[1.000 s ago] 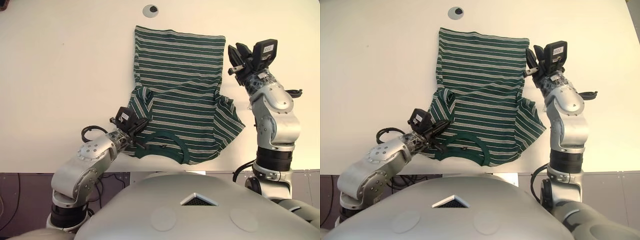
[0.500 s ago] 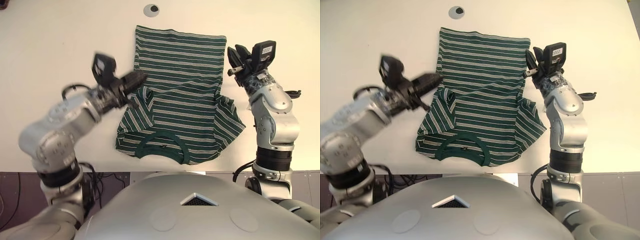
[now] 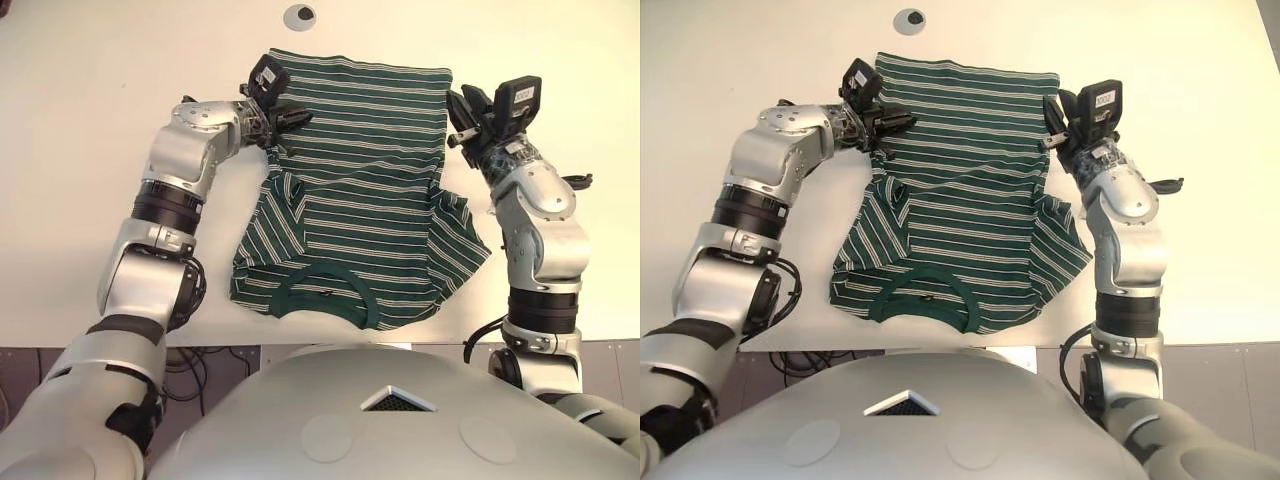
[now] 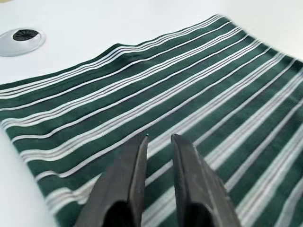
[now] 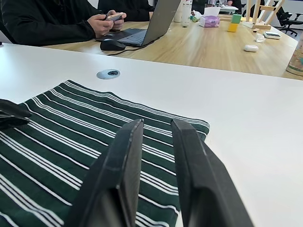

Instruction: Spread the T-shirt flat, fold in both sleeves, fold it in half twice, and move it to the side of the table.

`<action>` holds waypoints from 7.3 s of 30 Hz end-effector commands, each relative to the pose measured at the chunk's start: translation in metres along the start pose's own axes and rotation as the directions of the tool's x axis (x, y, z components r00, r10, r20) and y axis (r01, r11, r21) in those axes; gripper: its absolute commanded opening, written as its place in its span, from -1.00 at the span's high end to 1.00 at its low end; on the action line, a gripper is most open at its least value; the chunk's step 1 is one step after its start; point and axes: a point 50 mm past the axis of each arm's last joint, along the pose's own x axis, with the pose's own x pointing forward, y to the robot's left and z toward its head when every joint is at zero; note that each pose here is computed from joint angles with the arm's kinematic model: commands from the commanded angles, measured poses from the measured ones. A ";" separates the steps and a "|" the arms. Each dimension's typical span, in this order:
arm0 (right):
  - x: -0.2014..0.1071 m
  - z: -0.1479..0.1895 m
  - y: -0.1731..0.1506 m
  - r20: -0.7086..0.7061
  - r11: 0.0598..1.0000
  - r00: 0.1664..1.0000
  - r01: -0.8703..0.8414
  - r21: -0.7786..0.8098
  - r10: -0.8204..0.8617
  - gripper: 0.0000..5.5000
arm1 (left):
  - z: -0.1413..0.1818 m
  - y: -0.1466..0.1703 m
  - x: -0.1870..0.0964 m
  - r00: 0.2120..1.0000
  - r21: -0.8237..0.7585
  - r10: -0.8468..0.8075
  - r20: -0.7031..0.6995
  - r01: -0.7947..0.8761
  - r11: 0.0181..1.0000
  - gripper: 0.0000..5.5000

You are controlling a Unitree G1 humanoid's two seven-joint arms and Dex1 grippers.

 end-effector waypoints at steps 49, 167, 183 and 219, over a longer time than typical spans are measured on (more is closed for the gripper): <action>-0.041 -0.055 -0.018 -0.414 0.658 0.872 0.154 0.737 0.260 0.77 | -0.066 0.010 -0.157 0.617 -0.655 0.760 0.205 -0.491 0.575 0.68; -0.053 -0.056 -0.049 -0.453 0.743 0.652 -0.265 0.615 0.608 0.30 | -0.103 -0.140 -0.160 0.999 -0.892 0.031 -0.028 -0.039 0.451 -0.09; -0.048 -0.051 -0.041 -0.419 0.706 0.635 -0.298 0.643 0.649 1.00 | -0.113 -0.149 -0.153 0.996 -0.877 0.027 -0.083 -0.086 0.473 0.69; -0.003 0.031 -0.046 -0.155 0.642 0.776 -0.372 0.670 0.611 1.00 | -0.021 -0.057 -0.128 0.991 -0.556 -0.128 0.023 0.120 0.822 1.00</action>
